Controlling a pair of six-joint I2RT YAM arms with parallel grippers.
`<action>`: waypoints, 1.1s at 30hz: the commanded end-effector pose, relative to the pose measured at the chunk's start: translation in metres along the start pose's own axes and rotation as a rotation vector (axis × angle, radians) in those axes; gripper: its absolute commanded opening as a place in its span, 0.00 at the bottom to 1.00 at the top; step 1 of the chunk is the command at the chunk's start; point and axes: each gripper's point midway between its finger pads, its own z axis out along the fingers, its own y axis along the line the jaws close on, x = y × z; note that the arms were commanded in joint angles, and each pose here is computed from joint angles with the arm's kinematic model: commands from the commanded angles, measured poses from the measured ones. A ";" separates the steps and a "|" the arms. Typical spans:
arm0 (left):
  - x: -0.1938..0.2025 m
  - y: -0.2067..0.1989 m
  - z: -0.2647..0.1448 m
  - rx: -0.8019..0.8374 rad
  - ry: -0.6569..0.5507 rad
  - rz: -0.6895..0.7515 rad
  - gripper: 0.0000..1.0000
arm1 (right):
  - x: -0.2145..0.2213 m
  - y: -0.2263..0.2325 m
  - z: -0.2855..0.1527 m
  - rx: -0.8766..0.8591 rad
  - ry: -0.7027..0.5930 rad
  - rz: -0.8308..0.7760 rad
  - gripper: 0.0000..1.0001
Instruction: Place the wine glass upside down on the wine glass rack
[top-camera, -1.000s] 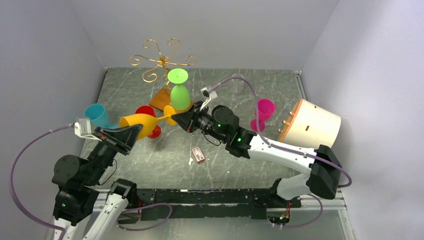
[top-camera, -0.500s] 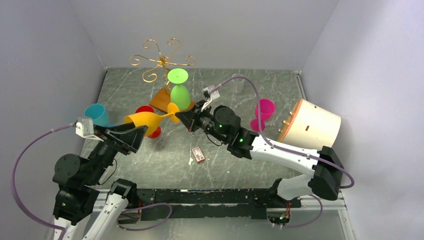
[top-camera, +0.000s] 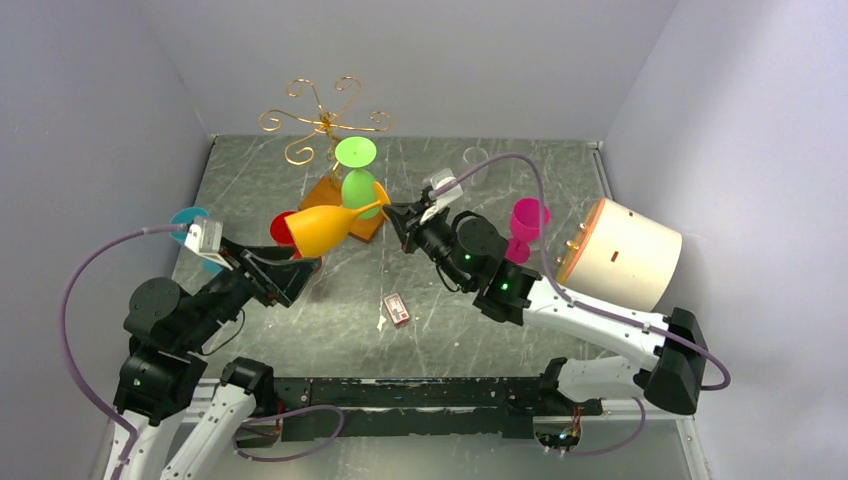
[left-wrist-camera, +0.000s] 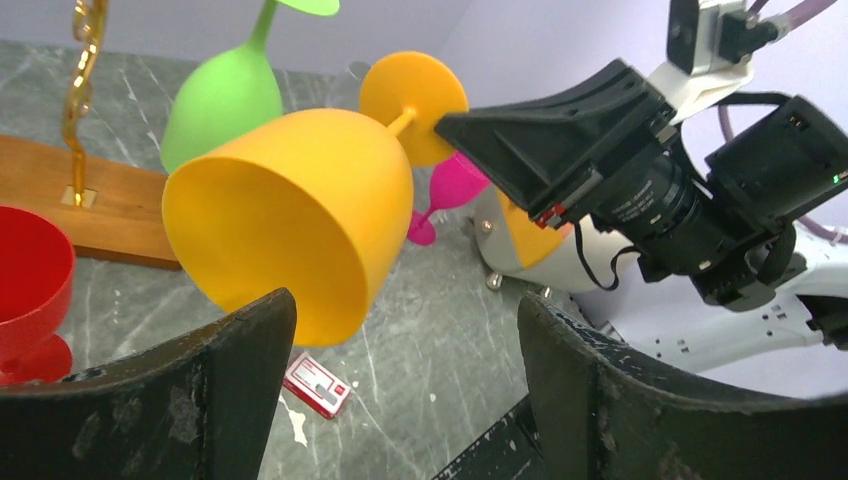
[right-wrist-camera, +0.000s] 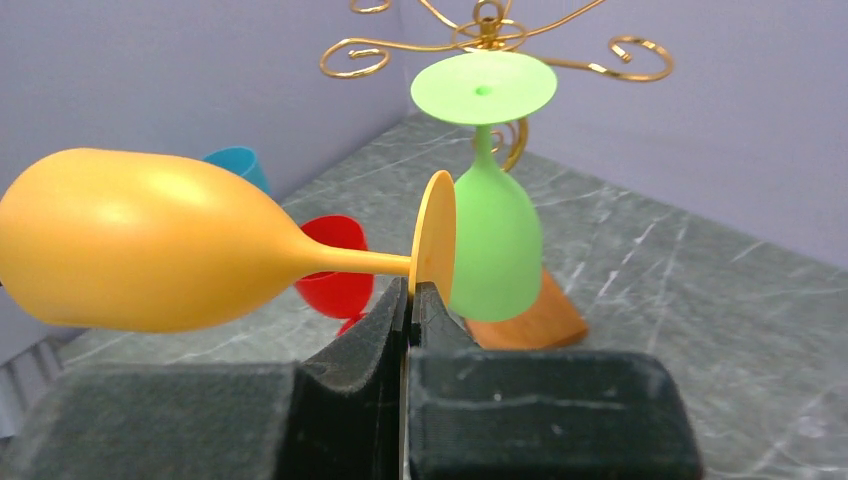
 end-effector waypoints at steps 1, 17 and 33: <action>0.012 -0.011 -0.001 0.064 0.084 -0.007 0.84 | -0.021 -0.015 -0.013 0.026 -0.059 -0.187 0.00; 0.002 -0.028 0.001 0.054 0.143 -0.170 0.73 | -0.031 0.008 -0.052 -0.253 -0.268 -0.906 0.00; 0.007 -0.062 0.023 0.215 0.299 -0.470 0.53 | -0.024 0.075 -0.070 -0.401 -0.433 -1.334 0.00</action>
